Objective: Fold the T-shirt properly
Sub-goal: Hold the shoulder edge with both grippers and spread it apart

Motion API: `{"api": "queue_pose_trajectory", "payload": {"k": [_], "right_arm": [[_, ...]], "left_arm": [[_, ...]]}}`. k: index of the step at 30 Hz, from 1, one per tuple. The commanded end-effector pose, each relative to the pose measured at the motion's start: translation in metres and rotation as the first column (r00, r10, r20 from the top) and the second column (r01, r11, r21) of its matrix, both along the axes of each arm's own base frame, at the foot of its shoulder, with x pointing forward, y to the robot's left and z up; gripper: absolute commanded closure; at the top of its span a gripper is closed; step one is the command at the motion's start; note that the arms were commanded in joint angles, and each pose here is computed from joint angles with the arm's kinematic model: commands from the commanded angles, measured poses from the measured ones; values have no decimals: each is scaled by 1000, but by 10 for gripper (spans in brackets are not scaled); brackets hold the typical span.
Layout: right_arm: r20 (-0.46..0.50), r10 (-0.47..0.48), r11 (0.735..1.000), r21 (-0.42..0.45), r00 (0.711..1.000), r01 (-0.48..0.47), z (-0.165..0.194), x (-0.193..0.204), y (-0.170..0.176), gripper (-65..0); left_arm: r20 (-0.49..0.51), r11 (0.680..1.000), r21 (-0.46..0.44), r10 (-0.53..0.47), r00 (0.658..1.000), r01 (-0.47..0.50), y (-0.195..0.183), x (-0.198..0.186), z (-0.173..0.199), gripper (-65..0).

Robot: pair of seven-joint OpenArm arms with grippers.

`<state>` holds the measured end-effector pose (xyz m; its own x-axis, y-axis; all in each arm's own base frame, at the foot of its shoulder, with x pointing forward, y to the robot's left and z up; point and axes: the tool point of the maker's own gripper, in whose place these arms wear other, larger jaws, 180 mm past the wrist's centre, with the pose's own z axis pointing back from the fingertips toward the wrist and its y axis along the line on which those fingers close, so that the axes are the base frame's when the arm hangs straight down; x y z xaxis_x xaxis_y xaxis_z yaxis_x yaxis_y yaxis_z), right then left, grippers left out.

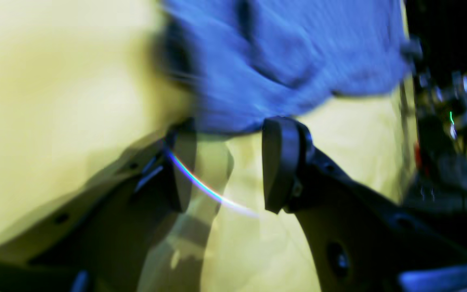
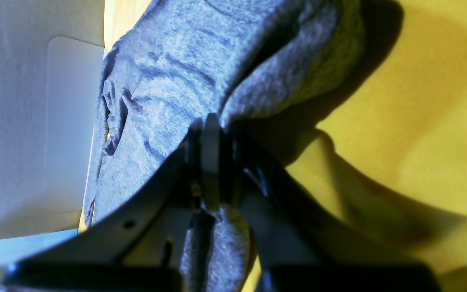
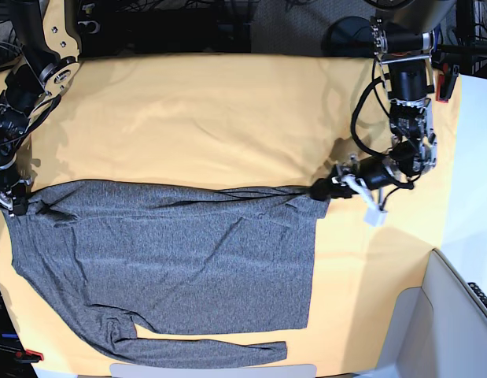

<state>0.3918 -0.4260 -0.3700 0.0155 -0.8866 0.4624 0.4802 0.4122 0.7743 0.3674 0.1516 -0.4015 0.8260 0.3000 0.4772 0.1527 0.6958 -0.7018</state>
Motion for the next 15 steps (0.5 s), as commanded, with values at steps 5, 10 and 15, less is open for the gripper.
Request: {"api": "queue_pose_trajectory", "payload": {"k": [5,10,15], "right_arm": [[0,-9,1000,-7,1000,9,5,-1,-7,-11],[0,-7,1000,-4,1000,7,4,0,-5,-11],[0,-7,1000,-4,1000,7,4,0,-5,-11]], "left_arm": [[17,998,-3,60,998,-60,22,10,7,-265],[14,999,-20,49,999,-49,11,10,5,-264],[12,998,-56,35,999,-35,-9,10,4,-264]]}}
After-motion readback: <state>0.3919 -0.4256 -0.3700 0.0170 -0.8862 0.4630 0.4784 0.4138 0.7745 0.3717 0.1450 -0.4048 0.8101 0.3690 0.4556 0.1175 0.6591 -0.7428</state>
